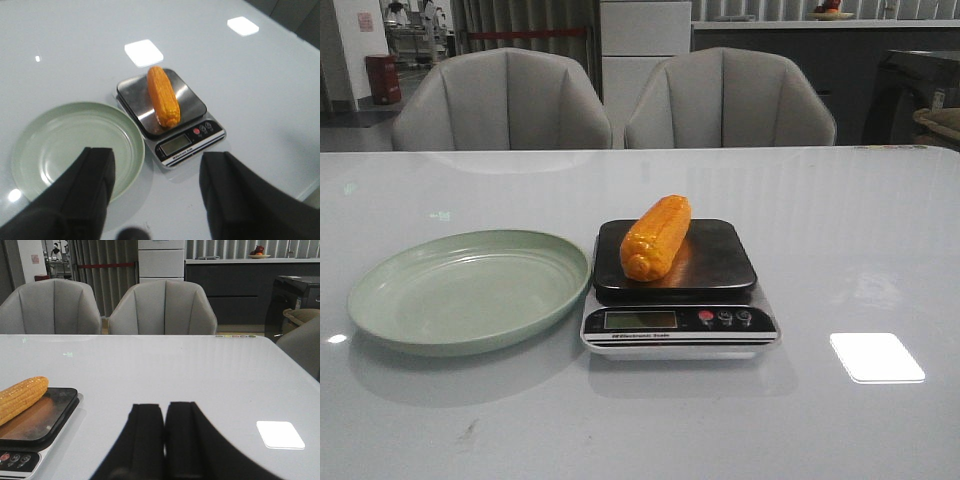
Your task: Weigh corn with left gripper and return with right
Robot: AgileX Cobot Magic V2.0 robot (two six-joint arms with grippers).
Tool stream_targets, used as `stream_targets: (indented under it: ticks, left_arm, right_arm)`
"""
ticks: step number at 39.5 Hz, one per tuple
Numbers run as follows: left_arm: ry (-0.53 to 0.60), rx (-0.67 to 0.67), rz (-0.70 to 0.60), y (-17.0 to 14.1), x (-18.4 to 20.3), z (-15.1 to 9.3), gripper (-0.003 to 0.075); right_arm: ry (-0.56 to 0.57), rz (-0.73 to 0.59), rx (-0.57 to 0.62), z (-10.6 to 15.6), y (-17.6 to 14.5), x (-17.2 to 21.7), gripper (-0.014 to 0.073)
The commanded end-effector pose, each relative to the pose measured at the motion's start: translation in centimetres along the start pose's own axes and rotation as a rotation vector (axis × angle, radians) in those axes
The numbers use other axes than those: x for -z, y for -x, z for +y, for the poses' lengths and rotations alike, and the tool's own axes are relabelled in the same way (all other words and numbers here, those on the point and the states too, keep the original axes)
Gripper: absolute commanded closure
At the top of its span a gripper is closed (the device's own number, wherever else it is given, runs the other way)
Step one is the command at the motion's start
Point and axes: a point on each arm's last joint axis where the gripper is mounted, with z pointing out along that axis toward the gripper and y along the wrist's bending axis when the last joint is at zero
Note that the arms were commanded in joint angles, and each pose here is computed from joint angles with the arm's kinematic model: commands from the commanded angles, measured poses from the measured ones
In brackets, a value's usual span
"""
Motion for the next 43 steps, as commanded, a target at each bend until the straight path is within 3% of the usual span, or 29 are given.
stream_targets:
  ticks: [1, 6, 11, 13, 24, 30, 37, 43]
  left_arm:
    - [-0.014, -0.030, -0.223, 0.2, 3.6, 0.0, 0.0297]
    - [-0.004, -0.071, -0.334, -2.2, 6.4, 0.4, 0.0400]
    - [-0.007, -0.073, -0.360, -4.0, 7.3, 0.6, 0.0622]
    - [-0.006, -0.073, -0.357, -4.4, 7.4, 0.7, 0.0591]
    - [0.008, -0.081, -0.289, -6.3, 6.1, 1.0, 0.0599]
    - [0.012, -0.080, -0.250, -7.5, 5.1, 1.2, 0.0599]
    - [0.011, -0.080, -0.255, -7.8, 4.7, 1.3, 0.0599]
    - [0.011, -0.080, -0.253, -7.9, 4.7, 1.3, 0.0599]
  right_arm:
    - [0.007, -0.088, 0.009, 0.1, 0.5, 0.2, 0.0436]
    - [0.007, -0.088, 0.009, 0.1, 0.5, 0.2, 0.0436]
    - [0.008, -0.096, 0.009, 0.1, 0.6, 0.2, 0.0436]
    - [0.010, -0.112, 0.009, 0.1, 0.7, 0.2, 0.0436]
    - [0.039, -0.261, -0.005, 0.4, 3.0, 0.4, 0.0436]
    - [0.039, -0.161, -0.007, 0.6, 5.5, -0.8, 0.0436]
    - [0.022, 0.064, -0.006, 0.8, 8.4, -4.0, 0.0436]
    - [0.011, 0.159, -0.011, 0.8, 9.1, -5.3, 0.0436]
